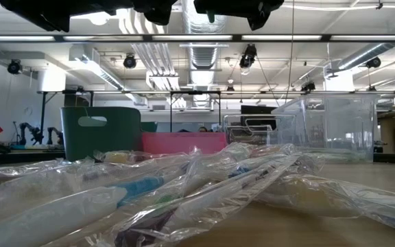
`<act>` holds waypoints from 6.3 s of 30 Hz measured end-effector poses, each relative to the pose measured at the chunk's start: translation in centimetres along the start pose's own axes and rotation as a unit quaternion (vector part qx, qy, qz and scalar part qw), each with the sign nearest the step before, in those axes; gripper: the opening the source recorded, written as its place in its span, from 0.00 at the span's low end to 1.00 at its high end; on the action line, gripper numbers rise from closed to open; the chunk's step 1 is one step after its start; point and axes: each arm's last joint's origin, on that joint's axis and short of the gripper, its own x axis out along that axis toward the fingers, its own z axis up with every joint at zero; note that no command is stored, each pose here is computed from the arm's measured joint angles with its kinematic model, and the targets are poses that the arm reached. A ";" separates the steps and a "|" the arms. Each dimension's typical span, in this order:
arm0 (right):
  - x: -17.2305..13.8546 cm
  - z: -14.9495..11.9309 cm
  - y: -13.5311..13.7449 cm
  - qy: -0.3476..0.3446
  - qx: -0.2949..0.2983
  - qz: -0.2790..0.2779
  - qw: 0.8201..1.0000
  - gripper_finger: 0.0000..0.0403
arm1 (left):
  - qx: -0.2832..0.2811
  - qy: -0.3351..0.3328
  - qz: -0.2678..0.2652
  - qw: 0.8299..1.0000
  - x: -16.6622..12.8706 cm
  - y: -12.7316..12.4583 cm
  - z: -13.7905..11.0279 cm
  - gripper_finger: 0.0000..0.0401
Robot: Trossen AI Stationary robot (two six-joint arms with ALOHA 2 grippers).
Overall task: Pick & Place Toothbrushes
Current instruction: Put the green toothbrush into the white bin, then put the orange toothbrush into the transparent bin
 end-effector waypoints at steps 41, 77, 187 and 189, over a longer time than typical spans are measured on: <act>-9.3 6.5 -11.3 0.216 -0.001 -0.311 0.925 0.06 | -0.061 0.179 -0.001 0.982 -3.0 0.4 -0.2 0.49; -12.9 2.2 -26.4 0.404 0.197 -0.423 0.787 0.06 | -0.068 0.179 0.001 0.982 -3.0 0.4 -0.2 0.49; -12.6 -9.7 -31.5 0.580 0.370 -0.304 0.659 0.30 | -0.064 0.175 0.002 0.982 -2.9 0.5 -0.2 0.49; -12.7 -9.1 -31.7 0.570 0.369 -0.308 0.667 0.32 | -0.065 0.175 0.002 0.982 -2.9 0.5 -0.2 0.49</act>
